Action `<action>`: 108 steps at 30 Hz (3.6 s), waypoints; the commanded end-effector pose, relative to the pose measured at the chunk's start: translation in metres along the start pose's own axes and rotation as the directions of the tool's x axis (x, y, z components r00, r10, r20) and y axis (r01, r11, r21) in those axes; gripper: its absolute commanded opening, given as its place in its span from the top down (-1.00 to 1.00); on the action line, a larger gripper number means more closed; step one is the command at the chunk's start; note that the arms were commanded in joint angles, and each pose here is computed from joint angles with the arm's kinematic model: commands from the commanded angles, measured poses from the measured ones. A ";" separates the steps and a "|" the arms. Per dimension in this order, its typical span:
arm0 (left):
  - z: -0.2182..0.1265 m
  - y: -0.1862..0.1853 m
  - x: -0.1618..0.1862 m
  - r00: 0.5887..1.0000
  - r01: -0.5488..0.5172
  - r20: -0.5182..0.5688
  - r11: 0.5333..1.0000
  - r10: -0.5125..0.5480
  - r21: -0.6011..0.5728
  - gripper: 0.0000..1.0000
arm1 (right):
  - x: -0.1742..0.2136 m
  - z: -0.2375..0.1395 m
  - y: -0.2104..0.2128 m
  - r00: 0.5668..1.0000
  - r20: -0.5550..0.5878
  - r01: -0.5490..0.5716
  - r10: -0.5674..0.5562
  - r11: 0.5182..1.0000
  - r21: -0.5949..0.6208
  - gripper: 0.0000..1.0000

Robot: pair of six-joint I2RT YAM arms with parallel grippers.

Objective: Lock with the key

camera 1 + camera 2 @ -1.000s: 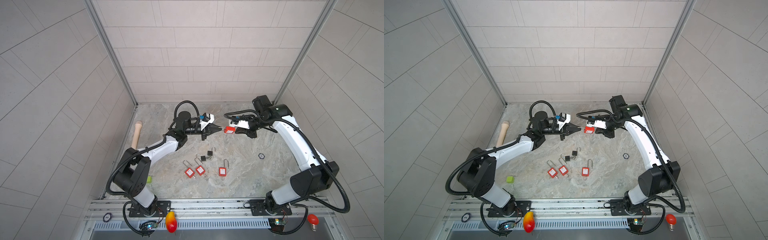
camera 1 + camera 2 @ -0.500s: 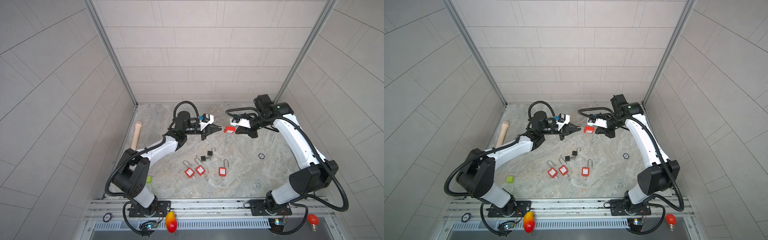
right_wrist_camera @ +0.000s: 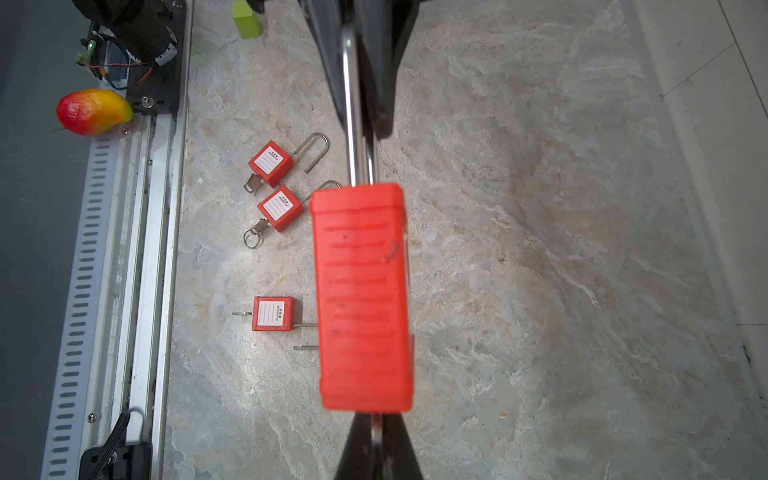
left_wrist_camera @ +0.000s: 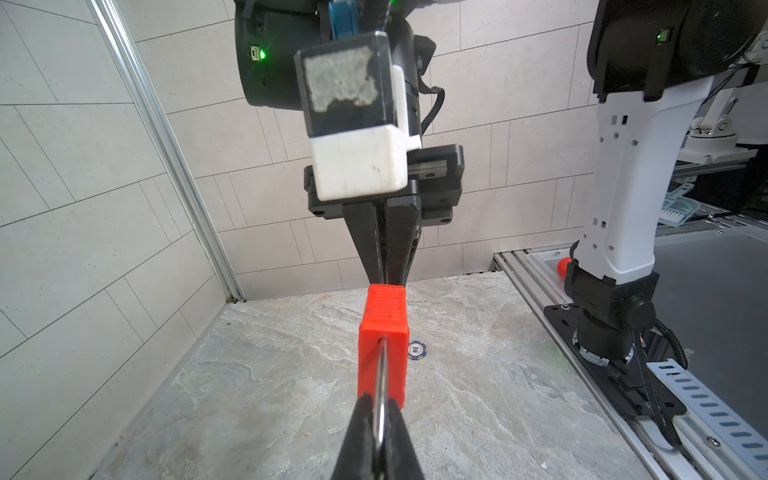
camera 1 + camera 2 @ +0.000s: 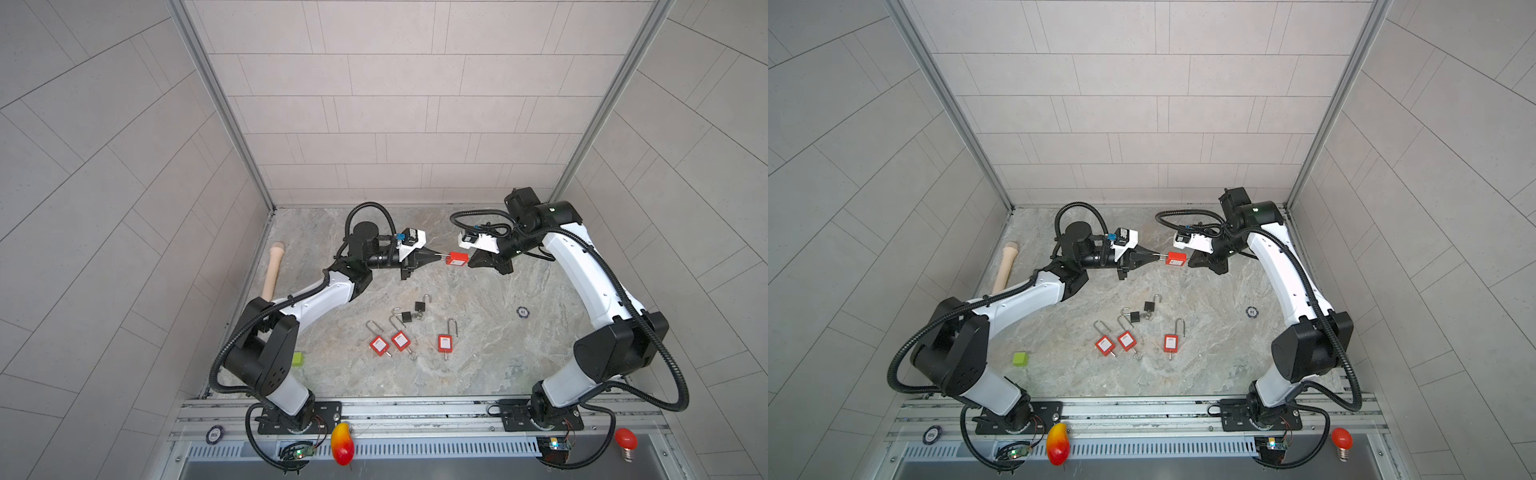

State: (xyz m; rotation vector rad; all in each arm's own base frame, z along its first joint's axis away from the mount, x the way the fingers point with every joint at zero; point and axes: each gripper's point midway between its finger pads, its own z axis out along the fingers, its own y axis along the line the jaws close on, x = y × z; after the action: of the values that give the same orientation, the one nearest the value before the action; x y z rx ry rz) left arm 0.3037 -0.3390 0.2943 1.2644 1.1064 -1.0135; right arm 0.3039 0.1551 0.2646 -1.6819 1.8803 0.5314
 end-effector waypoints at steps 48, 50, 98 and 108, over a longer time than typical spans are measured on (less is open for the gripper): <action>-0.039 0.044 0.023 0.929 0.260 -0.242 0.960 -0.279 -0.108 1.00 | 0.059 0.011 -0.026 0.978 -0.070 -0.172 0.197 0.948 0.268 1.00; -0.041 0.045 0.032 0.894 0.298 -0.311 0.947 -0.322 -0.123 1.00 | 0.062 0.014 -0.028 0.971 -0.066 -0.204 0.231 0.938 0.280 1.00; 0.030 0.052 0.228 0.321 0.675 -0.734 0.688 -0.599 -0.266 0.97 | 0.127 0.112 -0.080 0.543 0.113 -0.760 0.832 0.429 0.488 1.00; 0.040 0.054 0.255 0.300 0.651 -0.733 0.693 -0.610 -0.310 0.85 | 0.134 0.132 -0.087 0.513 0.076 -0.772 0.855 0.421 0.477 1.00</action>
State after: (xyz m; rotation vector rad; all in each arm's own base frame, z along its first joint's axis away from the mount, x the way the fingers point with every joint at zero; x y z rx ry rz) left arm 0.4031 -0.3666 0.0747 1.3552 2.4774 -1.0750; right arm 0.3933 0.1206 0.0770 -0.4207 2.6701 0.2265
